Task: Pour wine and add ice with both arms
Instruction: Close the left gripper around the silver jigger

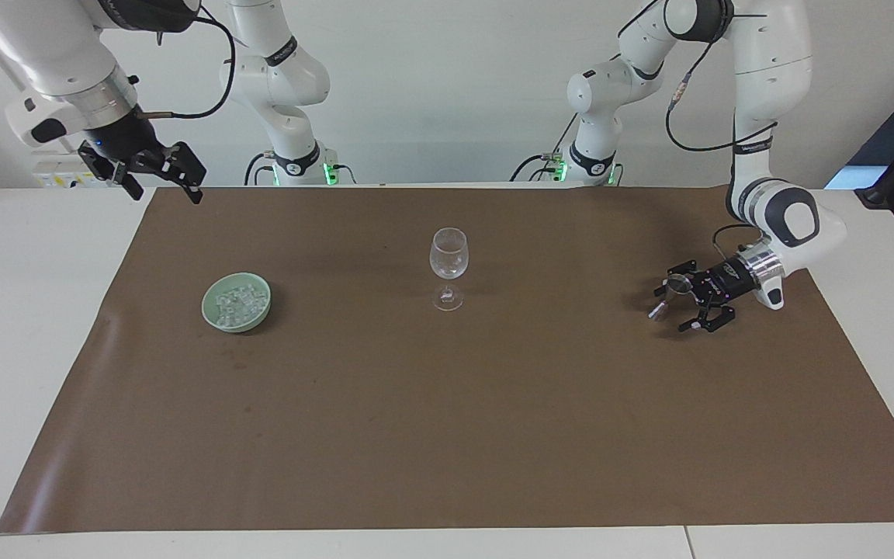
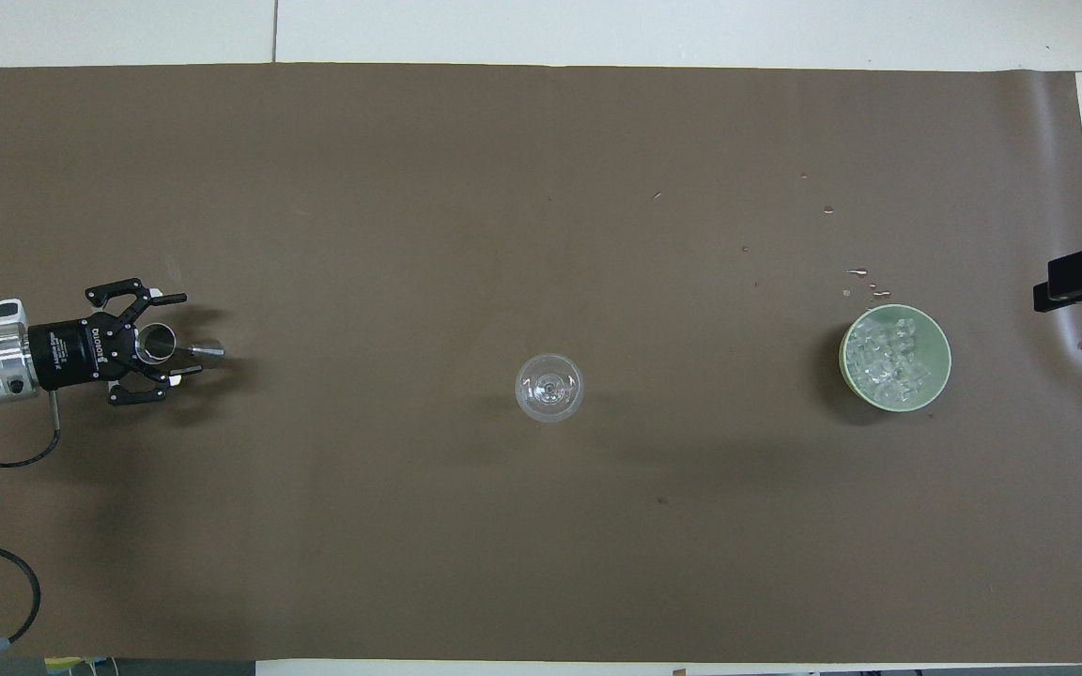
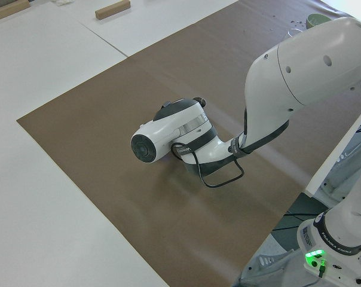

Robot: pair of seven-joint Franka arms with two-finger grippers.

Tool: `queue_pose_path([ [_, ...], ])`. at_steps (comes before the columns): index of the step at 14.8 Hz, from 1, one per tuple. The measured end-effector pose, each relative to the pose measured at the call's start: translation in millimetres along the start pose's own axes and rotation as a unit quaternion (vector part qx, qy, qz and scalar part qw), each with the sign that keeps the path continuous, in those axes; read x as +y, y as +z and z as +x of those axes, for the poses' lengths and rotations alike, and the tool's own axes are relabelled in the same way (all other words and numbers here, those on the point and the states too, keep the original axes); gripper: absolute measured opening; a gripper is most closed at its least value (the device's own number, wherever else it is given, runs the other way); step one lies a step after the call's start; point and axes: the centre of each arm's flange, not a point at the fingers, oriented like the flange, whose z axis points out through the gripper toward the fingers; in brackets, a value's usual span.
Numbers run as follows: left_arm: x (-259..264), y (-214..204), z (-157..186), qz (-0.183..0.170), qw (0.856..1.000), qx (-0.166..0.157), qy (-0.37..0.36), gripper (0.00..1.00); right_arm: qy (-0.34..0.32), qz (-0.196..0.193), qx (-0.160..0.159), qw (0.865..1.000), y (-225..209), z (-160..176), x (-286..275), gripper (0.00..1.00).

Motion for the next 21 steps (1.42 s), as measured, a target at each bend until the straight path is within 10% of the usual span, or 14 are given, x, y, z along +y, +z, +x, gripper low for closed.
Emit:
queue_pose_path([
  [21, -24, -13, 5, -0.013, 0.999, -0.021, -0.023, 0.91, 0.0, 0.0, 0.0, 1.0, 0, 0, 0, 1.0],
])
